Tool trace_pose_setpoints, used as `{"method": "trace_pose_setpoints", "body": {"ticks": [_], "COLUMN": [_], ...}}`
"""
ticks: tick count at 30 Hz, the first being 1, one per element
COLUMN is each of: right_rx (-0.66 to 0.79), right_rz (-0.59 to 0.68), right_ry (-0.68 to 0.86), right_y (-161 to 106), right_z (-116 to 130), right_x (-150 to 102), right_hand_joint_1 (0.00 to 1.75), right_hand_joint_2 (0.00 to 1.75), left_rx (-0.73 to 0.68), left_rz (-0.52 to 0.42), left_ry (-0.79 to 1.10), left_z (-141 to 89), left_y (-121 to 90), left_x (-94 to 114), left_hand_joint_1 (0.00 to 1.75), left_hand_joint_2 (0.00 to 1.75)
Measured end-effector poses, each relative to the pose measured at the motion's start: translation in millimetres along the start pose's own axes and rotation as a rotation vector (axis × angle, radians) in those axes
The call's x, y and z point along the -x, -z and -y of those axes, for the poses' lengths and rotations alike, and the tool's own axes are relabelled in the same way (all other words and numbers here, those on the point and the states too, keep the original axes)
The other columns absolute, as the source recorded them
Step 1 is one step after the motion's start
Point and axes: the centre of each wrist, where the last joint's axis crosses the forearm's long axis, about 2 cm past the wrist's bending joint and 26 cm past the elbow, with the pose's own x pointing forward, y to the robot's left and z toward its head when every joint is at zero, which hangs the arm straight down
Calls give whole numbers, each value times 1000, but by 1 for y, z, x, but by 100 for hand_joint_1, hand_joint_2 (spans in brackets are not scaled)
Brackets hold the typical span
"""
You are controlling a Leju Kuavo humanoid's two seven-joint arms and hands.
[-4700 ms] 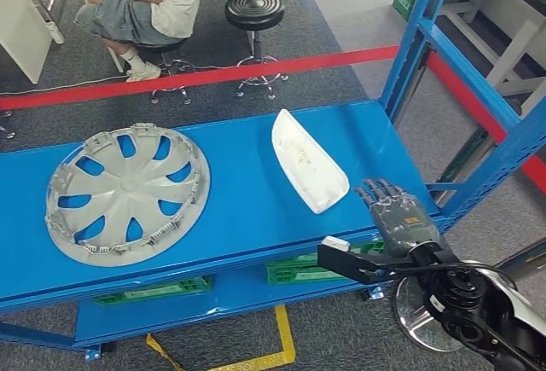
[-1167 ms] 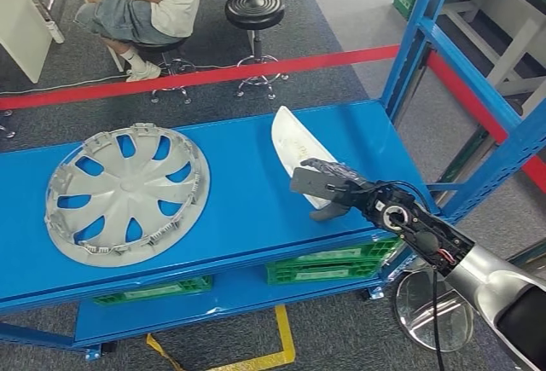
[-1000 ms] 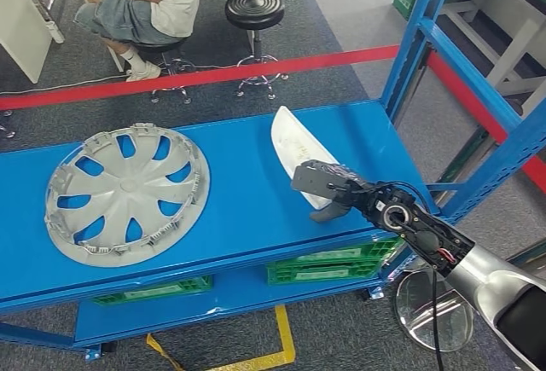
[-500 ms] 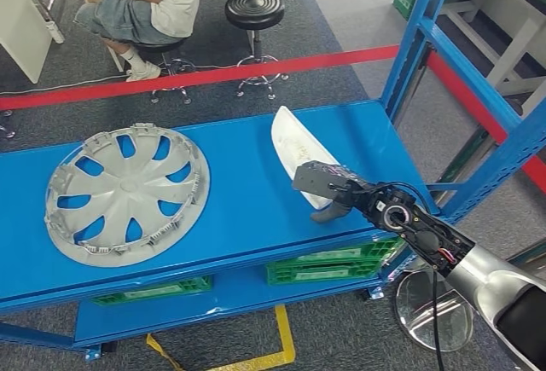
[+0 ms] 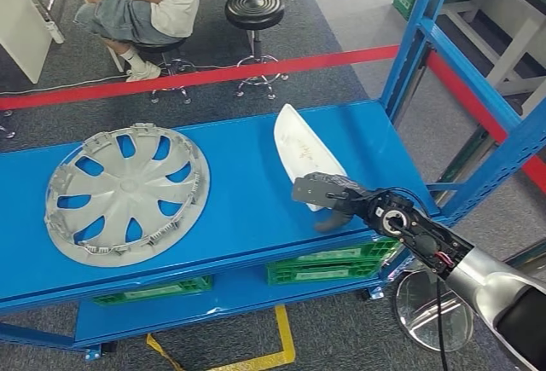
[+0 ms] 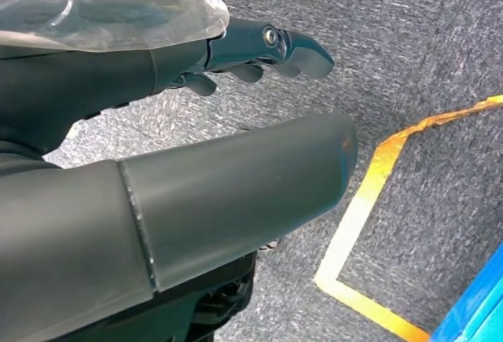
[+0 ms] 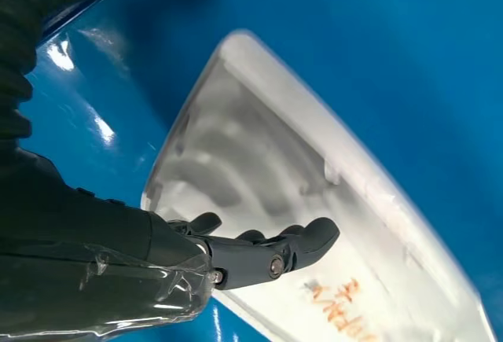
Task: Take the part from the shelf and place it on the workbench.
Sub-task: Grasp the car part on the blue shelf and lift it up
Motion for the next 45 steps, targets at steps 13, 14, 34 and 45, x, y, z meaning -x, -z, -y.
{"method": "trace_pose_setpoints", "body": {"ticks": [13, 14, 34, 45], "right_rx": [-20, -21, -21, -24], "right_rz": [-26, -26, 11, 6], "right_ry": [-33, -35, -36, -23], "right_y": [6, 6, 14, 15], "right_z": [0, 0, 3, -2], "right_x": [6, 6, -2, 0], "right_hand_joint_1": [89, 133, 175, 175], "right_hand_joint_2": [175, 175, 175, 175], "left_rx": [3, 3, -2, -4], "left_rz": [-2, -2, -6, -8], "left_ry": [-15, -16, -32, -33], "left_z": [2, 2, -1, -2], "left_y": [0, 0, -1, -1], "left_x": [0, 0, 7, 8], "left_hand_joint_1": [0, 0, 0, 0], "left_hand_joint_2": [0, 0, 0, 0]}}
